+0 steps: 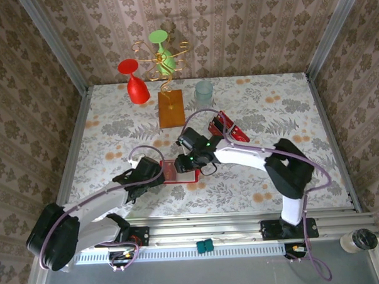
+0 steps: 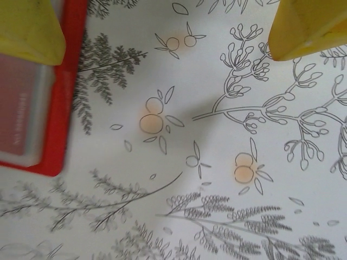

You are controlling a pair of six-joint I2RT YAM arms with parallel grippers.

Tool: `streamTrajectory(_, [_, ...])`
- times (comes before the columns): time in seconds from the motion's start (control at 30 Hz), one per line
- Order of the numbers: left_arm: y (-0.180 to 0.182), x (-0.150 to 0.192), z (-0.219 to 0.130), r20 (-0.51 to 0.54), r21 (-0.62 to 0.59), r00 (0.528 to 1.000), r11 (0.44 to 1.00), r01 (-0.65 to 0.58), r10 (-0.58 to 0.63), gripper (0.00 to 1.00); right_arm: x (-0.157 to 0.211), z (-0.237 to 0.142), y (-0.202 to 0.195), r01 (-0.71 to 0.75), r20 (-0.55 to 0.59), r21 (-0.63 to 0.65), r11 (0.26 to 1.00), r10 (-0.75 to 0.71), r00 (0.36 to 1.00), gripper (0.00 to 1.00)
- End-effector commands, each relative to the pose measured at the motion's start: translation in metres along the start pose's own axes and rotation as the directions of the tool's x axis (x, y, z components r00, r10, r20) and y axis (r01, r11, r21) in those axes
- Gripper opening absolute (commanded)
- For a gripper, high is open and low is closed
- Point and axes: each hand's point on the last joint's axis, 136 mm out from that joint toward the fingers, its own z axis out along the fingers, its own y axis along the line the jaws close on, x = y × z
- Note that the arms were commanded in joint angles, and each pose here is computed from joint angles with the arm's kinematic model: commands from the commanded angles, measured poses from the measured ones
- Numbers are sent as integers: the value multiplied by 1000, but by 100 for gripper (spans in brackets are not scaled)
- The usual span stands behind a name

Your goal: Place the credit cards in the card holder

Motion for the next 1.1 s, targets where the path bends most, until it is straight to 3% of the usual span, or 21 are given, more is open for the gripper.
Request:
streamTrajectory(0.0, [-6,-13,-12,18,31,1000,999,-15,14,99,6,-21,-31,-8,36,123,992,3,999,52])
streamTrajectory(0.1, [-12,-21,-18,43,62,999,998,-16,13,100,13,-25,-52,-23,42,192,981,15,999,65])
streamTrajectory(0.17, [-17,-26,-20,53,90,998,996,-20,15,100,17,-24,-63,-35,41,217,975,27,999,67])
streamTrajectory(0.43, [-38,-37,-22,58,172,998,985,-28,18,100,21,-2,-80,-44,12,252,967,42,999,63])
streamTrajectory(0.53, [-48,-38,-22,55,213,998,977,-33,22,100,24,5,-86,-38,-6,258,965,41,999,46])
streamTrajectory(0.6, [-55,-38,-21,52,243,998,969,-36,24,100,26,6,-89,-34,-11,260,965,38,999,19])
streamTrajectory(0.67, [-59,-36,-19,44,264,999,964,-35,25,100,29,3,-90,-21,-14,255,967,25,1000,3])
streamTrajectory(1.07, [-91,-25,-20,44,360,999,932,-44,30,100,45,-18,-110,34,-31,204,978,-29,999,0])
